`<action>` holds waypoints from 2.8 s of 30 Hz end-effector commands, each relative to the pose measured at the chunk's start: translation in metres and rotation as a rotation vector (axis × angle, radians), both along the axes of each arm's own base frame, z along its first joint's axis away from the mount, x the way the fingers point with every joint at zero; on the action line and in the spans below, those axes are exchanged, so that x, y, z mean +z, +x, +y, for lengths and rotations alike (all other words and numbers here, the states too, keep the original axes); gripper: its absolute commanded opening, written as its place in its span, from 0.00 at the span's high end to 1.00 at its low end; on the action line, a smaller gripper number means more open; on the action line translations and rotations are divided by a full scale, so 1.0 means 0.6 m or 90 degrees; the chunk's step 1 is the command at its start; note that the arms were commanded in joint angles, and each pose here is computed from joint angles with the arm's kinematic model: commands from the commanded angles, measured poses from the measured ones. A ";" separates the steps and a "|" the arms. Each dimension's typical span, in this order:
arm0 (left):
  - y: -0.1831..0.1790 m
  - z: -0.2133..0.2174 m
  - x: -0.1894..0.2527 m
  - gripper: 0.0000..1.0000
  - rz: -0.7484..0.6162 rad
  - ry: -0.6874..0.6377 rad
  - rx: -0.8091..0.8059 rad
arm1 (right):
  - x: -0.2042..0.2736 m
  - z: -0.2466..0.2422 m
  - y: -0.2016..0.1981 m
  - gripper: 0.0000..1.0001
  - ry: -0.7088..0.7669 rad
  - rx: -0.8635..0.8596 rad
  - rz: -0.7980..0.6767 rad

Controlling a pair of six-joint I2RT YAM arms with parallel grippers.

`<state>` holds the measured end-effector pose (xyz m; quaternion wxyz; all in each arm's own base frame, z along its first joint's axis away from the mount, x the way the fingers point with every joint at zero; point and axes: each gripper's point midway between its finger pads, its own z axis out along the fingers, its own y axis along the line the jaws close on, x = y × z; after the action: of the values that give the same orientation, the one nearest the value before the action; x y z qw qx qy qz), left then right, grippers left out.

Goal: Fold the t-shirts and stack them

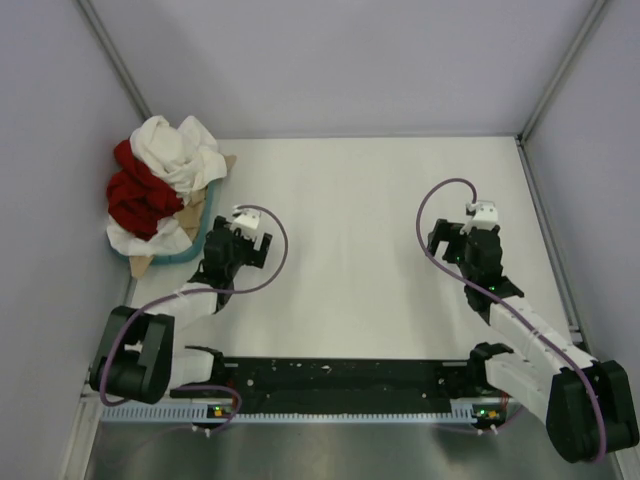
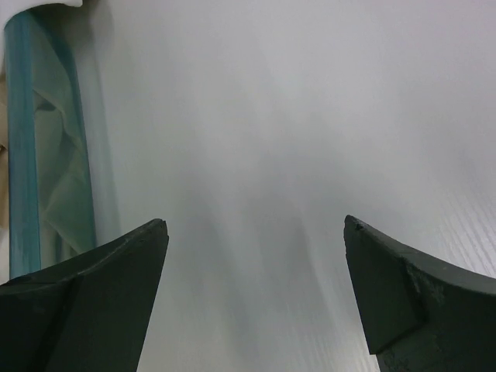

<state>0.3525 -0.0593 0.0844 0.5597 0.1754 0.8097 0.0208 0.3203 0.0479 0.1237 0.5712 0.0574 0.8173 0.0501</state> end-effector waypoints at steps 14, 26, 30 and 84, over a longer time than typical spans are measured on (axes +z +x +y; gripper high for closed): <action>0.139 0.056 0.279 0.01 0.040 0.092 0.059 | 0.029 -0.006 0.012 0.01 0.014 -0.022 -0.027; 0.274 0.259 0.206 0.01 0.226 0.037 0.312 | 0.034 -0.006 0.008 0.01 0.017 -0.021 -0.033; 0.299 0.271 0.178 0.01 0.229 0.045 0.333 | 0.033 -0.006 0.008 0.01 0.016 -0.020 -0.031; -0.015 -0.283 0.225 0.30 0.247 0.072 -0.388 | 0.200 0.167 -0.058 0.11 0.183 0.343 -0.028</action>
<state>0.3116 -0.2417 0.1898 0.3102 0.4625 0.8097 -0.1850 0.2953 0.1195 0.2430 0.5913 -0.0145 0.7626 0.2618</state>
